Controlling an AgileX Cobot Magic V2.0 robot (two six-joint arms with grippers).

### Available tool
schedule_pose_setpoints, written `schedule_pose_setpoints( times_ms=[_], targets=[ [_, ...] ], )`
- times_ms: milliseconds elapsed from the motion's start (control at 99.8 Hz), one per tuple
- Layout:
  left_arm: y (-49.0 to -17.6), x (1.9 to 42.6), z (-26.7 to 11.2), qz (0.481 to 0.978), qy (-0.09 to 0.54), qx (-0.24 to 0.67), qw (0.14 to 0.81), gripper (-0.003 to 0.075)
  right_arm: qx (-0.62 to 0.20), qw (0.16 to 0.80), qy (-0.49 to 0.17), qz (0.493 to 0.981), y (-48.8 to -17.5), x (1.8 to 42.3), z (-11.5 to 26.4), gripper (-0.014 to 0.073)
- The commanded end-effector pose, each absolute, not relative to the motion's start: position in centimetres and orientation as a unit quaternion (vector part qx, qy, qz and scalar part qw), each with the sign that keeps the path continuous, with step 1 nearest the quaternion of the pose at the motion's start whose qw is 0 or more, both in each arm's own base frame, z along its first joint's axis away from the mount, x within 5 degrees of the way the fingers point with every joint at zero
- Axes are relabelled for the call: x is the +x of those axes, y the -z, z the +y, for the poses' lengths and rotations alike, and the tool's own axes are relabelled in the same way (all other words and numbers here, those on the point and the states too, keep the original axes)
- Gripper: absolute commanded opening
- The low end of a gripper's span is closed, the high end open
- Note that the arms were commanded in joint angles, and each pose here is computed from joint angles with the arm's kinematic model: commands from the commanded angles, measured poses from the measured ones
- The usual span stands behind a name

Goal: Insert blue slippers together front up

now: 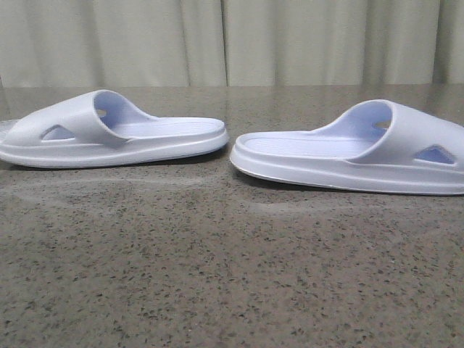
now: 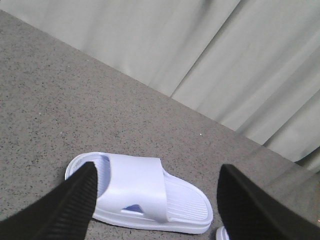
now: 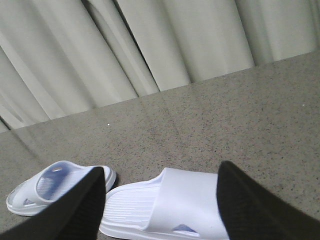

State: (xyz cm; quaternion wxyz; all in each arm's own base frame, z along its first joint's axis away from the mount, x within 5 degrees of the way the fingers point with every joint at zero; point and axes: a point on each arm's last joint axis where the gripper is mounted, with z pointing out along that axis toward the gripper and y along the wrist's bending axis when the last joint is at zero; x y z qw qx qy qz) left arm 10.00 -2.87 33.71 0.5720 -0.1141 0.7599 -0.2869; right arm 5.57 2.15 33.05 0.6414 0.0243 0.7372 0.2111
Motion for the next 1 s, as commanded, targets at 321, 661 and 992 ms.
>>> schedule_pose_setpoints(
  times_ms=[321, 661, 992],
  targets=[
    [-31.6, 16.9, -2.7, 0.773, 0.305, -0.227, 0.508, 0.0456, 0.037, 0.679, -0.219, 0.7, -34.9, 5.7, 1.9, 0.0414],
    [-27.4, 21.0, -2.9, 0.812, 0.289, -0.284, 0.42, 0.0456, 0.037, 0.679, -0.22, 0.7, -34.9, 5.7, 2.0, 0.0414],
    [-27.4, 23.4, -3.1, 0.823, 0.283, -0.28, 0.405, 0.0456, 0.037, 0.679, -0.22, 0.7, -34.9, 5.7, 2.0, 0.0414]
  ],
)
